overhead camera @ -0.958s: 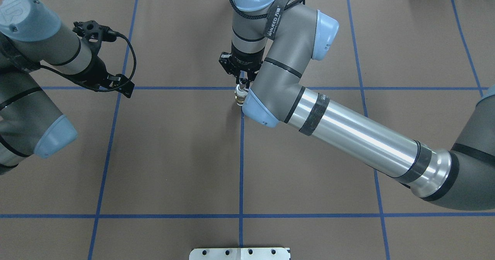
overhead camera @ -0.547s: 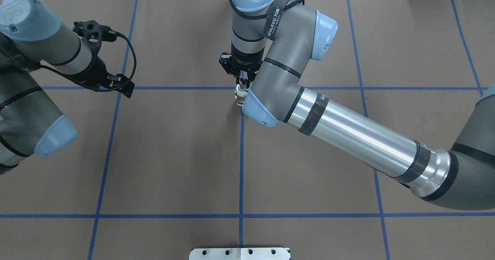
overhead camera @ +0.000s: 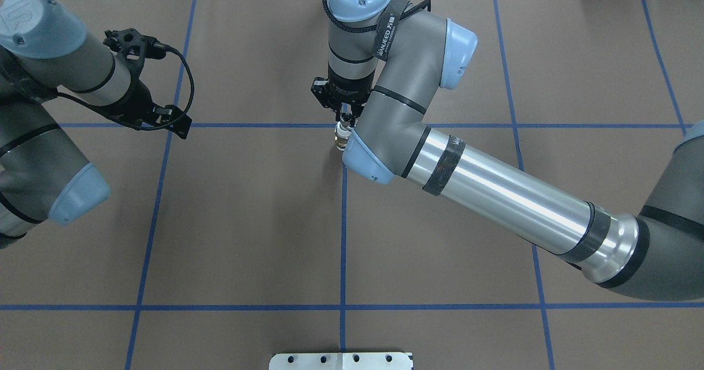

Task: Assemble PPR valve and pipe with both arms

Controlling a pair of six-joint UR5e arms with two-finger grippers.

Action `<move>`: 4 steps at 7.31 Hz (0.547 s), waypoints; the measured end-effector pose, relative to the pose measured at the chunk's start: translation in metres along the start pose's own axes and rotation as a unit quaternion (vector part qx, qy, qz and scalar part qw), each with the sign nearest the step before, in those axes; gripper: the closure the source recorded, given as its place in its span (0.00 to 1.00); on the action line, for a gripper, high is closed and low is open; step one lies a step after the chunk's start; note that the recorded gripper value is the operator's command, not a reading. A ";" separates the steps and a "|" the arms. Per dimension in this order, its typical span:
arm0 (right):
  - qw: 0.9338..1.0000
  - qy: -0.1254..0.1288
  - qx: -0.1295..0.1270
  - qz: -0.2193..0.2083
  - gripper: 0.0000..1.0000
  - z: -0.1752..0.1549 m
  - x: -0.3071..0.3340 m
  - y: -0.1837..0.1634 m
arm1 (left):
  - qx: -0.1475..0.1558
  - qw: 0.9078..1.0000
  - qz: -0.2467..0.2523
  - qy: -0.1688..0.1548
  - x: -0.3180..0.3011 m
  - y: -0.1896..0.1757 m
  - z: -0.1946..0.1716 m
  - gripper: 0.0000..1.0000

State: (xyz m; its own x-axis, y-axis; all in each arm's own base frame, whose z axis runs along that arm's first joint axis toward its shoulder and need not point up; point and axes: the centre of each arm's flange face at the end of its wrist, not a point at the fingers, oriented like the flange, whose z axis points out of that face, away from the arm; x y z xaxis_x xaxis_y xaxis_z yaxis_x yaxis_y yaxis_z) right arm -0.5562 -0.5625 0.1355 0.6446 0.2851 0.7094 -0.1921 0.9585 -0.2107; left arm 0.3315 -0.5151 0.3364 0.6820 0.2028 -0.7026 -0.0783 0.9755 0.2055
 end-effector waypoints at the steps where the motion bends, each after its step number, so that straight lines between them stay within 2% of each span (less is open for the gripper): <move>1: 1.000 0.000 0.001 -0.001 0.66 0.000 -0.001 0.001 | 0.001 1.000 0.000 0.001 0.000 0.000 -0.001 0.01; 2: 1.000 0.000 0.001 -0.002 0.46 0.000 -0.001 0.001 | 0.001 1.000 0.000 0.001 0.001 0.000 -0.001 0.01; 4: 1.000 0.000 0.002 -0.004 0.43 0.000 -0.001 0.001 | 0.001 1.000 0.000 0.001 0.000 0.001 -0.001 0.01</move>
State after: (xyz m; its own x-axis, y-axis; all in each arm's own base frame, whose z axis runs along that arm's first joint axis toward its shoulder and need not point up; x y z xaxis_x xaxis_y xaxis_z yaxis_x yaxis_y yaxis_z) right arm -0.5573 -0.5617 0.1347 0.6460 0.2782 0.7108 -0.1900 0.9605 -0.2033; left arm 0.3310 -0.5144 0.3355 0.6811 0.2027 -0.7036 -0.0770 0.9754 0.2064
